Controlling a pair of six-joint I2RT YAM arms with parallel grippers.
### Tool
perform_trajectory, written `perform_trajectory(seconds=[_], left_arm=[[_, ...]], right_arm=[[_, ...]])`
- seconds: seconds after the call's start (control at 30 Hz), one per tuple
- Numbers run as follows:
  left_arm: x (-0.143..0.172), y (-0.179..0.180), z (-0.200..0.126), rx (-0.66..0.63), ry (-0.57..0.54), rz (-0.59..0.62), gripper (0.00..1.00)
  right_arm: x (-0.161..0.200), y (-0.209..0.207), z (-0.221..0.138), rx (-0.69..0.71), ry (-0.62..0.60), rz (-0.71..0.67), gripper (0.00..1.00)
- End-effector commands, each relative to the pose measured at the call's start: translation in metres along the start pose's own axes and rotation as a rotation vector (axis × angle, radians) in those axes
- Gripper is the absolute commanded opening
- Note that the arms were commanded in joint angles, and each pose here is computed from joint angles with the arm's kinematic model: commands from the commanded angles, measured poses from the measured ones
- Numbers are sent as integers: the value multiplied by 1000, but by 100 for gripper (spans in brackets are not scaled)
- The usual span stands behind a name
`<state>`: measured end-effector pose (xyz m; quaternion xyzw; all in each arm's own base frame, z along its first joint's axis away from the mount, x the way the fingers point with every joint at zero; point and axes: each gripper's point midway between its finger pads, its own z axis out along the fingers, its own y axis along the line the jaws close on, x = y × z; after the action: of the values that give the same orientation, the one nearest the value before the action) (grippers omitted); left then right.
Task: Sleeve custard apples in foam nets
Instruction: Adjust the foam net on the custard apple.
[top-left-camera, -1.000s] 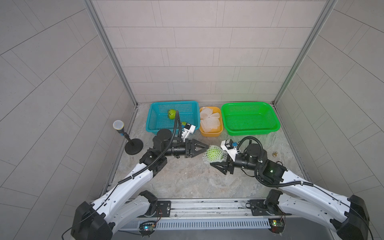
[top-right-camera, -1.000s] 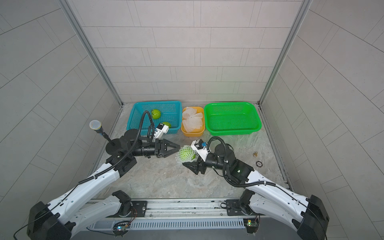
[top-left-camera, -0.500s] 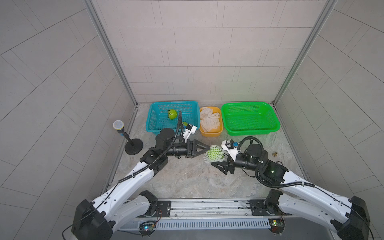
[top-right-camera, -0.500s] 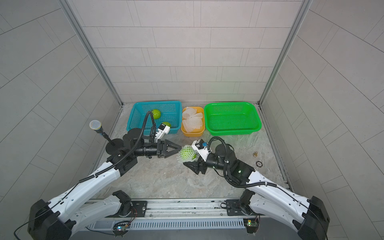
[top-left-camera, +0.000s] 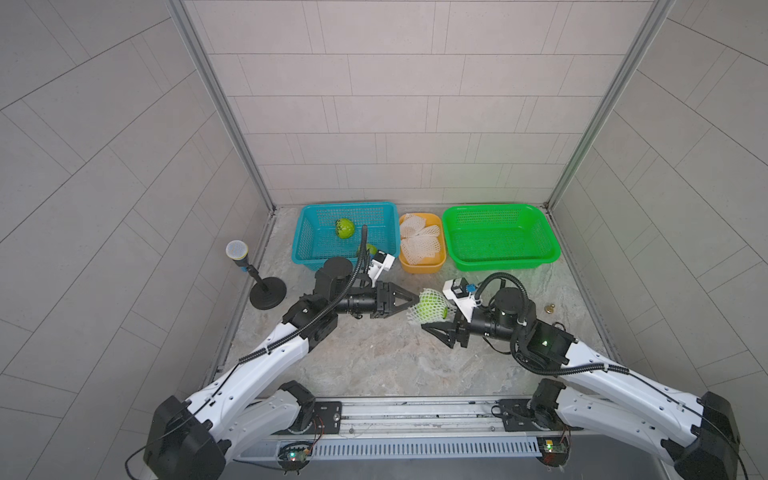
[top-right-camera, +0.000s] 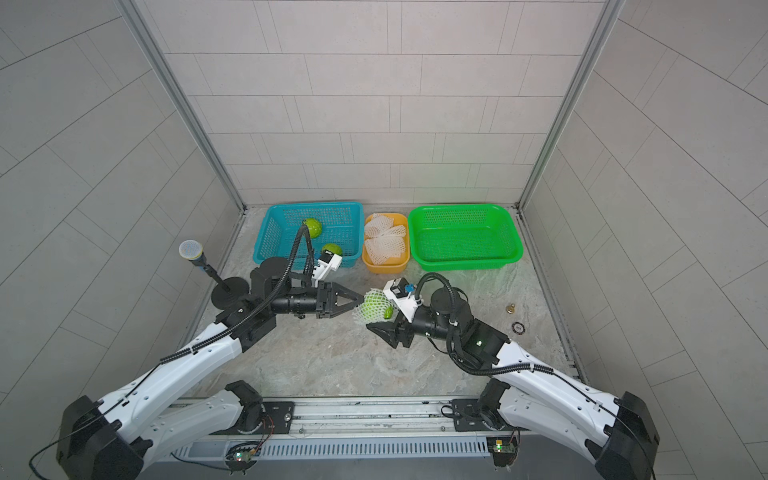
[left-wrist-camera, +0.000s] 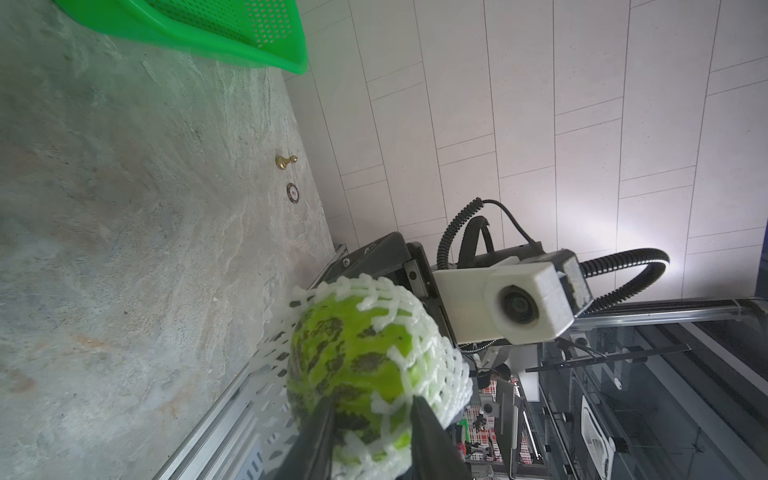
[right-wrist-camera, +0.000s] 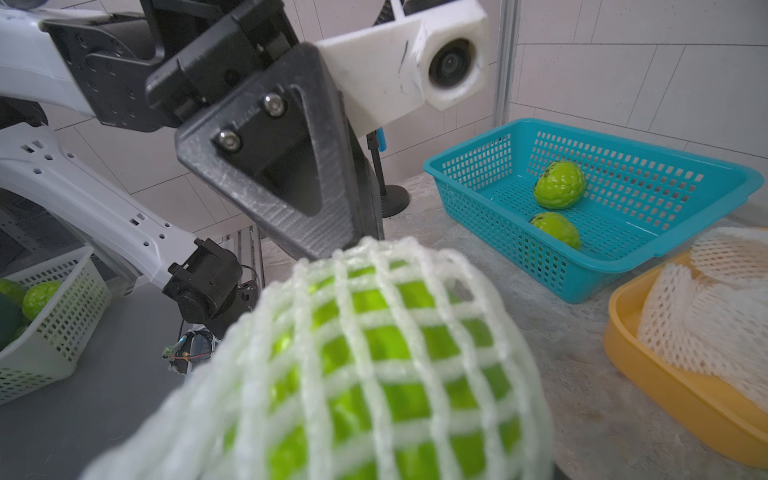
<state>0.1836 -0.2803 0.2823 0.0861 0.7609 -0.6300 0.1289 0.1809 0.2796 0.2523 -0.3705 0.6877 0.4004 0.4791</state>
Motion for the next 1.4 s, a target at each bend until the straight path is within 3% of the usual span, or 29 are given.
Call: perform_trajectory(seconds=[0.0,0.07,0.37,0.63,1.3,1.33,1.37], left_arm=[[-3,-21,-3,51,-14,64,25],[-4,-21,-3,53,-18,61,19],[-6,-20,-4,50,-33,60,12],[-10,-23,-9,48,-61,68,0],[-9,-8,-14,13,-78,49,0],[-9,-8,-14,13,-77,50,3],[-10,-8,-14,11,-81,48,14]], right_arm=[[-15,5,-2,-13,-43,-28,76],[-15,5,-3,-11,-47,-28,76],[-17,1,-8,17,-81,-21,76],[-14,-3,-12,46,-96,-13,75],[-19,-2,-11,26,-136,11,74],[-19,-2,-11,28,-137,11,74],[-19,-2,-11,27,-134,10,74]])
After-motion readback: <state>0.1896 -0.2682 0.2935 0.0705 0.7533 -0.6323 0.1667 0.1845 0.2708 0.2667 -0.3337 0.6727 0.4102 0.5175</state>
